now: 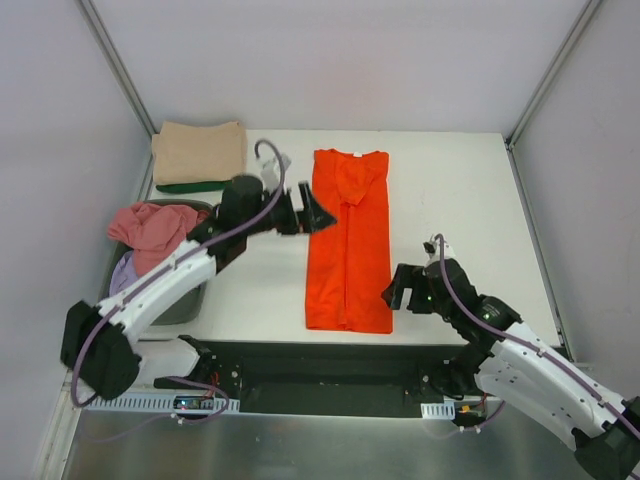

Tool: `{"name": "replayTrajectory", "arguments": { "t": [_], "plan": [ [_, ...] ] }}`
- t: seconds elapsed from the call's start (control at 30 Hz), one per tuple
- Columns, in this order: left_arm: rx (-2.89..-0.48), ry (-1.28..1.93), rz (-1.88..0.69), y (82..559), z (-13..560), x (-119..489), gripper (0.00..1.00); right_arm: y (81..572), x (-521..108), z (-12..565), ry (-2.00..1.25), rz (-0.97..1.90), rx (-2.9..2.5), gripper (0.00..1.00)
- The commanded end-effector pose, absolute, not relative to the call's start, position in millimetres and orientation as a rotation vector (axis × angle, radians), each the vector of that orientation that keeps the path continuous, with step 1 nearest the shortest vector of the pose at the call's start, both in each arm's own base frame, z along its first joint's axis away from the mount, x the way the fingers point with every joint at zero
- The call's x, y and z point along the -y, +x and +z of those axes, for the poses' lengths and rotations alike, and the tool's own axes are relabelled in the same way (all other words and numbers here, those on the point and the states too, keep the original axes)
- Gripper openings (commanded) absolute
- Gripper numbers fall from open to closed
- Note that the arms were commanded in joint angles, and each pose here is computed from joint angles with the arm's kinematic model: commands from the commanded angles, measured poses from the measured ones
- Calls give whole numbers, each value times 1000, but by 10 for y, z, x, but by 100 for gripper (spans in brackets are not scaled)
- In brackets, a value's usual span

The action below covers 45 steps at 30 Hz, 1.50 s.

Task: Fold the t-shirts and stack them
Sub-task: Rotate the tshirt 90 degrees, then grab the bottom of the folded rectangular tshirt with both arms

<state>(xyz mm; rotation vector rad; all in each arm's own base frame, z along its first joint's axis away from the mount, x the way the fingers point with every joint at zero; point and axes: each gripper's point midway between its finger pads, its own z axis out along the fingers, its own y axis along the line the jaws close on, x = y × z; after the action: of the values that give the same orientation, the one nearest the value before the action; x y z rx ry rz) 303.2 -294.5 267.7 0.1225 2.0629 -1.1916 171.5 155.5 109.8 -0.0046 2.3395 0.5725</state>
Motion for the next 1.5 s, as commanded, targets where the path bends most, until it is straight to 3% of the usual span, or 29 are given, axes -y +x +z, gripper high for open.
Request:
{"name": "replayTrajectory", "arguments": {
  "t": [0.0, 0.1, 0.33, 0.53, 0.83, 1.07, 1.27, 1.47],
  "plan": [
    [-2385, -9, -973, 2314, 1383, 2538, 99, 1578, -1440, 904, 56, 559, -2394, 96],
    [-2489, -45, -951, 1948, 982, 2452, 99, 1489, -1484, 809, 50, 600, -2439, 96],
    [-2695, -2, -955, 1489, 537, 2549, 82, 1303, -1610, 528, 46, 677, -2569, 97],
    [-2816, 22, -946, 1370, 344, 2617, 51, 1286, -1661, 442, 64, 697, -2600, 99],
    [-2895, 23, -924, 1191, 208, 2624, 30, 1287, -1647, 388, 94, 682, -2613, 96],
    [-2915, 15, -921, 1133, 177, 2595, 1, 1242, -1715, 369, 79, 722, -2645, 92],
    [-2928, -6, -906, 1098, 145, 2555, 0, 1146, -1711, 272, 109, 733, -2701, 85],
    [-2926, -27, -893, 1090, 135, 2521, 0, 1128, -1730, 205, 133, 734, -2731, 69]
  ]
}}
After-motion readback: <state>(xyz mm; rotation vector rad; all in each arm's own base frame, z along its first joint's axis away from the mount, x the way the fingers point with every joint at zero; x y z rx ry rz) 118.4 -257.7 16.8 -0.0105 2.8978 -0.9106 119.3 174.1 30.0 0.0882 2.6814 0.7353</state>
